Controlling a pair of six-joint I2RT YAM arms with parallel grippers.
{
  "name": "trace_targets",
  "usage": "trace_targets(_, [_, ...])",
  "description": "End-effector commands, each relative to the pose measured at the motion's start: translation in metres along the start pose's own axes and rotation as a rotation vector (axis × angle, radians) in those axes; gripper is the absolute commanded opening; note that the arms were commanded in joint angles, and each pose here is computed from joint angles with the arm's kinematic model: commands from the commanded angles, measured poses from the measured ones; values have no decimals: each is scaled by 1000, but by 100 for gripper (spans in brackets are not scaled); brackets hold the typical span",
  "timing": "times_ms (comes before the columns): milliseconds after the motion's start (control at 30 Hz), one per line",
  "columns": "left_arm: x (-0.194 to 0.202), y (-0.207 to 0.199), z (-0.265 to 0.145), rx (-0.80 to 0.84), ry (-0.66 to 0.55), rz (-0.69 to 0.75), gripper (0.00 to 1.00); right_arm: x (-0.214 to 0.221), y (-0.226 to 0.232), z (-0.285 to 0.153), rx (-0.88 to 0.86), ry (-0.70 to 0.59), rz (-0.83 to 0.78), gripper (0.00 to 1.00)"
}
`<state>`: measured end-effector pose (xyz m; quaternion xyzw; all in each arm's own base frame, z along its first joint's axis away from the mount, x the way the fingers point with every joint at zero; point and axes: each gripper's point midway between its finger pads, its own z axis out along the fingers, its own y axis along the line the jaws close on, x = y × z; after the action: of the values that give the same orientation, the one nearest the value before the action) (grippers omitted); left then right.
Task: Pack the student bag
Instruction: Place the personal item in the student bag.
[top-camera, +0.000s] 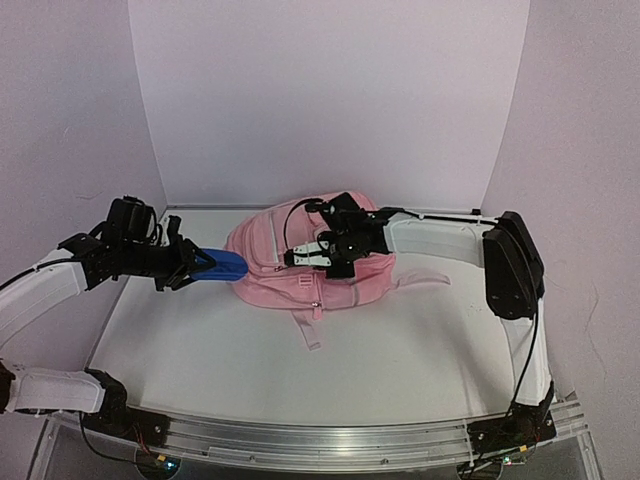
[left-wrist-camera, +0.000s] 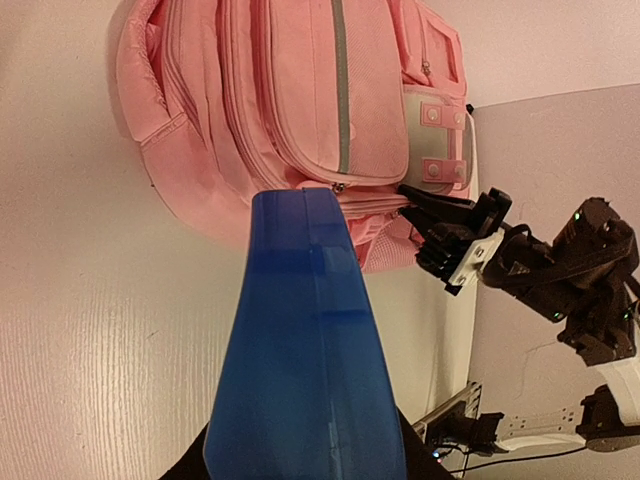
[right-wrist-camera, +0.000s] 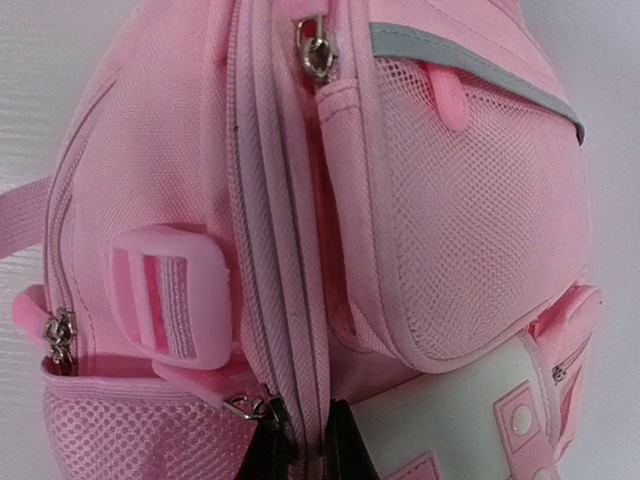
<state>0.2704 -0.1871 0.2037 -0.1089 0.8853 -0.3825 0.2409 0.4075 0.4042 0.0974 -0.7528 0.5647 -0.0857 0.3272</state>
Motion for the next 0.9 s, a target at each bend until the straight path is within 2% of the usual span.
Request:
trace_targets(0, [-3,-30,-11,161,-44,166,17,-49,-38,-73,-62,-210,234,0])
trace_targets(100, [-5,-39,-18,213,-84,249,15,-69,-58,-101,-79,-294,320,0])
trace_targets(200, [-5,-55,-20,266,-74,317,13,-79,-71,-119,-74,-338,372,0])
trace_targets(500, [33,-98,13,354,114,486,8,-91,-93,-140,-64,-389,469,0])
trace_targets(633, [38,-94,32,336,152,453,4,-94,-96,-146,-67,-402,493,0])
trace_targets(867, [18,-59,48,154,46,409,2,-103,-91,-162,-110,-457,498,0])
